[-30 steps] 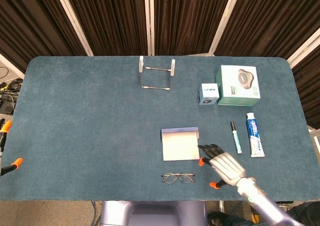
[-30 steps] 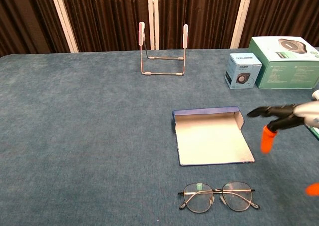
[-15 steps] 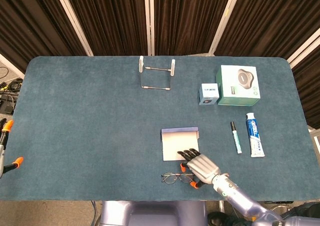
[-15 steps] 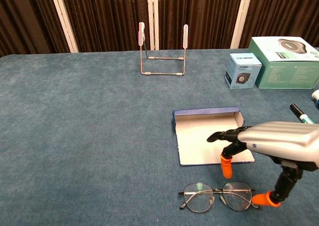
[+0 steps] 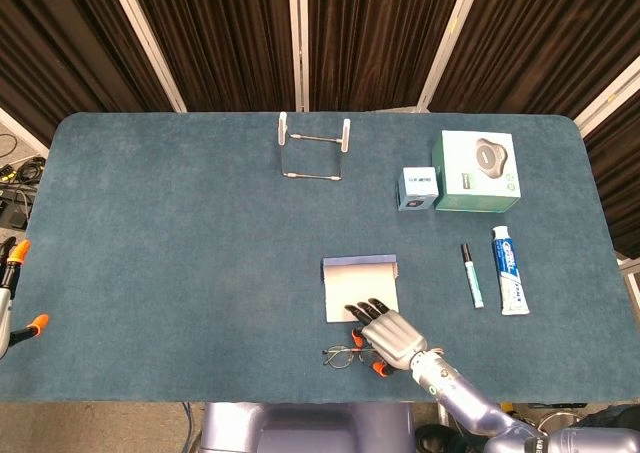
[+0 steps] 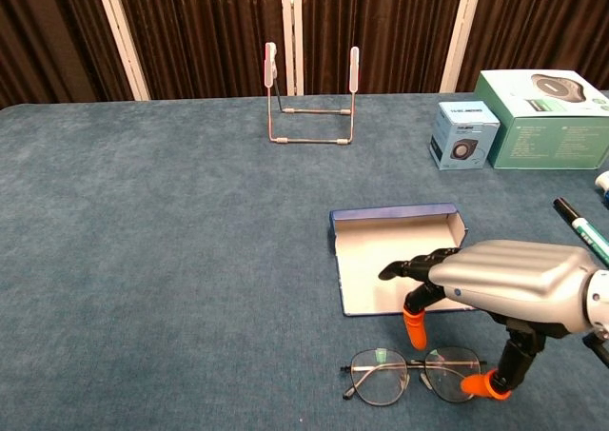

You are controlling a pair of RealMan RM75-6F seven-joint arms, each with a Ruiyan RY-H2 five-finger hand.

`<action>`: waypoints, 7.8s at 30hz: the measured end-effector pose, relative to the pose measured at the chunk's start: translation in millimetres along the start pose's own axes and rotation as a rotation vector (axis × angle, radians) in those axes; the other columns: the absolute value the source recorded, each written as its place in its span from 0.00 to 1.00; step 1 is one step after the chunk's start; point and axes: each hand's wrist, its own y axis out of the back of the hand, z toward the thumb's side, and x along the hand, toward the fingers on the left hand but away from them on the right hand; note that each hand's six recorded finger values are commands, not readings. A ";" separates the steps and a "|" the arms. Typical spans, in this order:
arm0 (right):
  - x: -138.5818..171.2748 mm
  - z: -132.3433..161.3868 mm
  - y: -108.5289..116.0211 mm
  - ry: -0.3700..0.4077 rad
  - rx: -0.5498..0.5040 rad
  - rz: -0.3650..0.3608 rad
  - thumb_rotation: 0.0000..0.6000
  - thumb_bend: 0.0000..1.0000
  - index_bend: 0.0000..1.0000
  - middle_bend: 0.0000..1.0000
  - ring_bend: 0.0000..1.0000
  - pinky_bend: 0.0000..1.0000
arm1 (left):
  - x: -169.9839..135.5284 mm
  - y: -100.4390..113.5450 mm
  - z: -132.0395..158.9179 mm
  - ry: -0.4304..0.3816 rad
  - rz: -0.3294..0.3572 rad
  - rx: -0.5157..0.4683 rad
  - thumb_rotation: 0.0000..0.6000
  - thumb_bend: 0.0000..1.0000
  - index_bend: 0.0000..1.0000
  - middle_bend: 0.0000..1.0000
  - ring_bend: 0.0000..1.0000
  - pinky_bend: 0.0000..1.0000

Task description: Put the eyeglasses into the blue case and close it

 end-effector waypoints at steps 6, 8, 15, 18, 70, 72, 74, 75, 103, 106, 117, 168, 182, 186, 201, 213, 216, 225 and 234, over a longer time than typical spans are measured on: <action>-2.6 0.7 -2.4 -0.012 0.000 0.006 1.00 0.19 0.45 0.00 0.00 0.00 | 0.1 -0.2 -0.2 0.000 -0.001 0.001 1.00 0.00 0.00 0.00 0.00 0.00; -3.7 2.0 -3.2 -0.013 0.001 0.007 1.00 0.19 0.45 0.00 0.00 0.00 | 0.1 -0.5 0.0 -0.001 -0.002 0.002 1.00 0.00 0.00 0.00 0.00 0.00; -8.7 1.9 -8.2 -0.029 -0.007 0.024 1.00 0.19 0.46 0.00 0.00 0.00 | 1.1 -0.5 -0.3 0.001 -0.003 0.001 1.00 0.00 0.00 0.00 0.00 0.00; -10.8 4.3 -10.1 -0.031 -0.012 0.033 1.00 0.19 0.46 0.00 0.00 0.00 | 1.4 -1.2 -0.2 0.002 -0.005 0.002 1.00 0.00 0.00 0.00 0.00 0.00; -25.6 -10.8 52.2 -0.070 -0.192 -0.156 1.00 0.38 0.64 0.01 0.00 0.00 | 1.7 0.8 -0.7 0.005 -0.004 -0.013 1.00 0.00 0.00 0.00 0.00 0.00; -31.1 -16.6 54.8 -0.093 -0.196 -0.165 1.00 0.38 0.64 0.01 0.00 0.00 | 1.9 1.0 -1.1 0.006 -0.004 -0.015 1.00 0.00 0.00 0.00 0.00 0.00; -38.3 -25.5 57.2 -0.126 -0.197 -0.176 1.00 0.38 0.64 0.01 0.00 0.00 | 2.5 1.0 -2.3 0.011 -0.005 -0.017 1.00 0.00 0.00 0.00 0.00 0.00; -41.7 -29.4 58.1 -0.140 -0.196 -0.181 1.00 0.38 0.64 0.01 0.00 0.00 | 2.8 0.9 -2.8 0.012 -0.005 -0.018 1.00 0.00 0.00 0.00 0.00 0.00; -84.3 -51.5 63.9 -0.243 -0.175 -0.211 1.00 0.11 0.22 0.00 0.00 0.00 | 12.5 -4.8 -9.6 0.034 -0.030 -0.021 1.00 0.00 0.00 0.00 0.00 0.00; -82.6 -49.9 67.8 -0.234 -0.168 -0.228 1.00 0.08 0.17 0.00 0.00 0.00 | 12.0 -4.7 -9.0 0.032 -0.030 -0.021 1.00 0.00 0.00 0.00 0.00 0.00; -70.2 -22.9 73.1 -0.117 -0.083 -0.272 1.00 0.05 0.13 0.00 0.00 0.00 | 9.5 -2.1 -4.0 0.015 -0.023 -0.025 1.00 0.00 0.00 0.00 0.00 0.00; -105.9 -45.0 78.0 -0.183 -0.037 -0.272 1.00 0.05 0.13 0.00 0.00 0.00 | 20.4 -10.7 -17.2 0.068 -0.054 -0.026 1.00 0.00 0.00 0.00 0.00 0.00; -107.2 -82.0 64.8 -0.268 0.033 -0.265 1.00 0.05 0.12 0.00 0.00 0.00 | 21.9 -13.6 -17.3 0.074 -0.062 -0.020 1.00 0.00 0.00 0.00 0.00 0.00; -109.0 -91.8 68.6 -0.290 0.048 -0.283 1.00 0.05 0.12 0.00 0.00 0.00 | 22.6 -14.7 -17.7 0.077 -0.066 -0.018 1.00 0.00 0.00 0.00 0.00 0.00; -90.1 -87.0 85.5 -0.237 0.147 -0.362 1.00 0.05 0.12 0.00 0.00 0.00 | 21.6 -15.4 -13.5 0.064 -0.067 -0.020 1.00 0.00 0.00 0.00 0.00 0.00; -66.2 -119.5 68.2 -0.286 0.183 -0.298 1.00 0.04 0.12 0.00 0.00 0.00 | 18.1 -10.7 -12.8 0.056 -0.058 -0.031 1.00 0.00 0.00 0.00 0.00 0.00; -62.8 -127.3 64.0 -0.297 0.194 -0.287 1.00 0.04 0.11 0.00 0.00 0.00 | 18.1 -10.2 -11.9 0.053 -0.056 -0.031 1.00 0.00 0.00 0.00 0.00 0.00; -70.8 -137.6 54.6 -0.318 0.181 -0.279 1.00 0.05 0.10 0.00 0.00 0.00 | 19.1 -13.5 -11.5 0.056 -0.065 -0.021 1.00 0.00 0.00 0.00 0.00 0.00; -88.8 -123.3 62.7 -0.306 0.123 -0.321 1.00 0.05 0.10 0.00 0.00 0.00 | 21.3 -17.3 -13.3 0.067 -0.075 -0.014 1.00 0.00 0.00 0.00 0.00 0.00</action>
